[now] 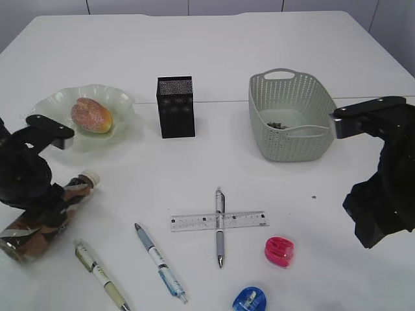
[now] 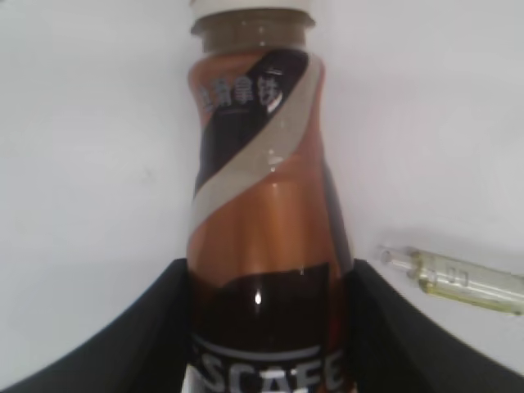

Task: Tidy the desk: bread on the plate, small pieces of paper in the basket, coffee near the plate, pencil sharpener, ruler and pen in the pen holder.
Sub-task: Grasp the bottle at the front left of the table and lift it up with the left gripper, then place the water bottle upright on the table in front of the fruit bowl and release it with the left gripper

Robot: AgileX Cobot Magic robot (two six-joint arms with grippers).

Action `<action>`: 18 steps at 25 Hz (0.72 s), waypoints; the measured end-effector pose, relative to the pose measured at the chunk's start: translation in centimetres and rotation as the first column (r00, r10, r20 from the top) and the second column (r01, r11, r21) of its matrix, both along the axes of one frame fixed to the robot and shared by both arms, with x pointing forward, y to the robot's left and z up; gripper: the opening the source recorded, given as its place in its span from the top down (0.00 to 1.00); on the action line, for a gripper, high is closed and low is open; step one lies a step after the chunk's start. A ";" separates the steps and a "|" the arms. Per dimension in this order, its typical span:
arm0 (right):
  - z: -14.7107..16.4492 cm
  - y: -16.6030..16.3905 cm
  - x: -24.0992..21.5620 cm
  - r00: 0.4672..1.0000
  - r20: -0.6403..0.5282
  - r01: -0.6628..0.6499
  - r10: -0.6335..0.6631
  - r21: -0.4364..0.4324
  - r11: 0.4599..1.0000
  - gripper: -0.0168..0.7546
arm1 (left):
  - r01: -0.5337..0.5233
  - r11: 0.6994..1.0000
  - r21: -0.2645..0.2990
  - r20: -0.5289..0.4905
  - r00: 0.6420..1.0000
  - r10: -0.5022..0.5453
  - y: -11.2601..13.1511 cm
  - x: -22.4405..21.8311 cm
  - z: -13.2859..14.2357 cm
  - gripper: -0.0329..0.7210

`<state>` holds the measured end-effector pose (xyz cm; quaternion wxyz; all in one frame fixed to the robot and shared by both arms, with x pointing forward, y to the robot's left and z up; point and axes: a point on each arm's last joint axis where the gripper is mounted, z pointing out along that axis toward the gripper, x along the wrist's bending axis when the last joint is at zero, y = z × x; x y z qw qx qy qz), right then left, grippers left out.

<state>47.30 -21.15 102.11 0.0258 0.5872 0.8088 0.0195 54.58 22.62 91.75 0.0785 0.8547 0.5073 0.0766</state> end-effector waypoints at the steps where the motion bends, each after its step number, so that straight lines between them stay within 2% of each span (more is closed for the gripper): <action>1: 0.0 0.0 0.0 1.000 0.000 0.000 0.000 0.000 1.000 0.36 | -0.005 1.000 -0.010 0.017 1.000 0.006 0.0 -0.3 0.5 0.43; 6: 0.0 0.0 0.0 1.000 0.001 0.004 -0.004 0.001 1.000 0.36 | -0.011 0.997 -0.074 0.219 0.975 0.027 0.4 -2.0 4.3 0.43; 8: 0.0 0.0 0.0 1.000 0.001 0.008 -0.008 0.001 1.000 0.36 | -0.011 0.994 -0.105 0.310 0.950 0.043 0.7 -3.3 5.7 0.43; 11: 0.0 0.0 0.0 1.000 0.001 0.008 -0.008 0.001 1.000 0.36 | -0.016 0.986 -0.164 0.442 0.893 0.088 1.2 -5.6 7.1 0.43; 15: 0.0 0.0 0.0 1.000 0.001 0.010 -0.010 0.001 1.000 0.36 | -0.033 0.963 -0.268 0.603 0.774 0.194 2.1 -8.8 8.1 0.43; 18: 0.0 0.0 0.0 1.000 0.000 0.010 -0.010 0.000 1.000 0.36 | -0.043 0.938 -0.345 0.699 0.655 0.287 2.9 -10.8 8.2 0.43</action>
